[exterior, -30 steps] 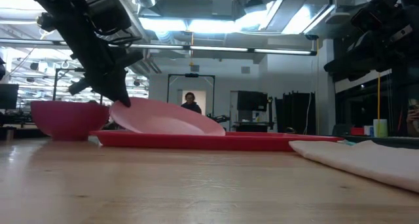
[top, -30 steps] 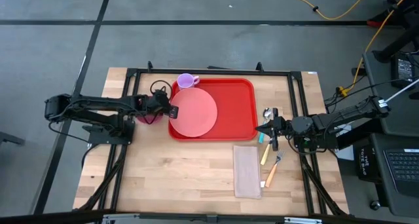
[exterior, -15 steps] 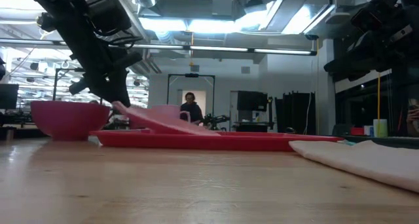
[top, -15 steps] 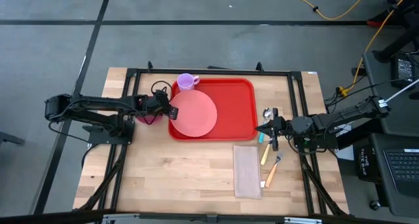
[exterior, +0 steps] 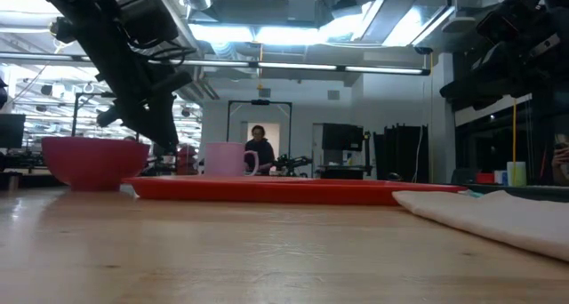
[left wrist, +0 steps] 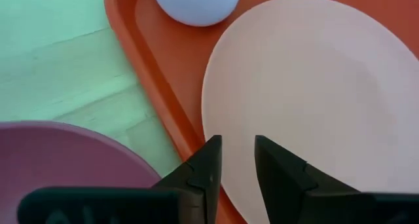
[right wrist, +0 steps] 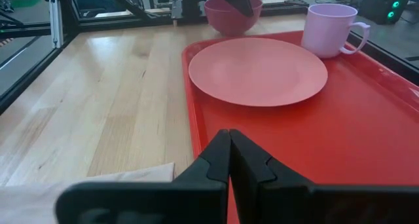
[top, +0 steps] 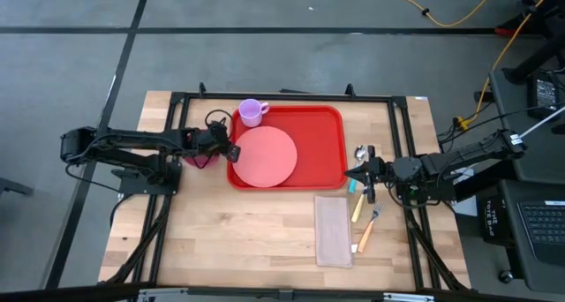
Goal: Set up tray
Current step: Put the pink bowl on the pink plate on the red tray
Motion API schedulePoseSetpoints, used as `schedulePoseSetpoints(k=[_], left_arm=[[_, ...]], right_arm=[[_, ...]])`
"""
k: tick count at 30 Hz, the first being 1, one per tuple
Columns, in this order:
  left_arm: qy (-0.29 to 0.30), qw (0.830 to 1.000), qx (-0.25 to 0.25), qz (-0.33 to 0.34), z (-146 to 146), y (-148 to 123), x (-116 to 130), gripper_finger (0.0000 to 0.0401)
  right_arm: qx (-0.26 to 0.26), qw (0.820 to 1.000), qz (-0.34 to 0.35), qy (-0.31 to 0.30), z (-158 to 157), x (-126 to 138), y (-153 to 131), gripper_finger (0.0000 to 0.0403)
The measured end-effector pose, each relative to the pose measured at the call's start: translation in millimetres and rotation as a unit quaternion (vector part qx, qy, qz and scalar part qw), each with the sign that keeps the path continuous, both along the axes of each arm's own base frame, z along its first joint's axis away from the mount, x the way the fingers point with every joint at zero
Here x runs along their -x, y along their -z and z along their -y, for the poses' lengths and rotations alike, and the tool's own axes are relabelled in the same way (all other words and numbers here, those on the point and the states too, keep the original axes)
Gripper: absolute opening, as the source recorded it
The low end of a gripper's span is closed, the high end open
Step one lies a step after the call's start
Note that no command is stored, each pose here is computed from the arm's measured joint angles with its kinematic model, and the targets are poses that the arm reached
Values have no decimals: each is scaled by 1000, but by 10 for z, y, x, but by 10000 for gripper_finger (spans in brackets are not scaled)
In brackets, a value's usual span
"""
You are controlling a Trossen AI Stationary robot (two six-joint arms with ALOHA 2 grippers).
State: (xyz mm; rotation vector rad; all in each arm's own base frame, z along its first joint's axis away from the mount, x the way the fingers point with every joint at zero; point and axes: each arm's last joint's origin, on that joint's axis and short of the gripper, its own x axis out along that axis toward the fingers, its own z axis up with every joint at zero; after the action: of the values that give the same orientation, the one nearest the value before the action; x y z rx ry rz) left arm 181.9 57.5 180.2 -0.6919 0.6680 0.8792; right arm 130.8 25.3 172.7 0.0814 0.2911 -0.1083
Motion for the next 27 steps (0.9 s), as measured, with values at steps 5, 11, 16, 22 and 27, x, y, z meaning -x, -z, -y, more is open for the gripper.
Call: schedulePoseSetpoints(k=[5,11,16,22,27], left_arm=[[30,1000,-5,-3,1,-47,-26,82],[100,994,-48,12,-22,-334,-154,82],[154,986,-68,15,-24,-557,-218,81],[156,986,-39,-44,-2,-740,-146,81],[140,987,-10,-81,27,-882,-71,81]], right_arm=[[0,1000,0,0,0,0,0,9],[2,1000,0,3,2,0,0,9],[1,1000,1,6,4,0,-1,9],[5,1000,2,17,10,1,-2,9],[5,1000,2,18,11,1,-1,9]])
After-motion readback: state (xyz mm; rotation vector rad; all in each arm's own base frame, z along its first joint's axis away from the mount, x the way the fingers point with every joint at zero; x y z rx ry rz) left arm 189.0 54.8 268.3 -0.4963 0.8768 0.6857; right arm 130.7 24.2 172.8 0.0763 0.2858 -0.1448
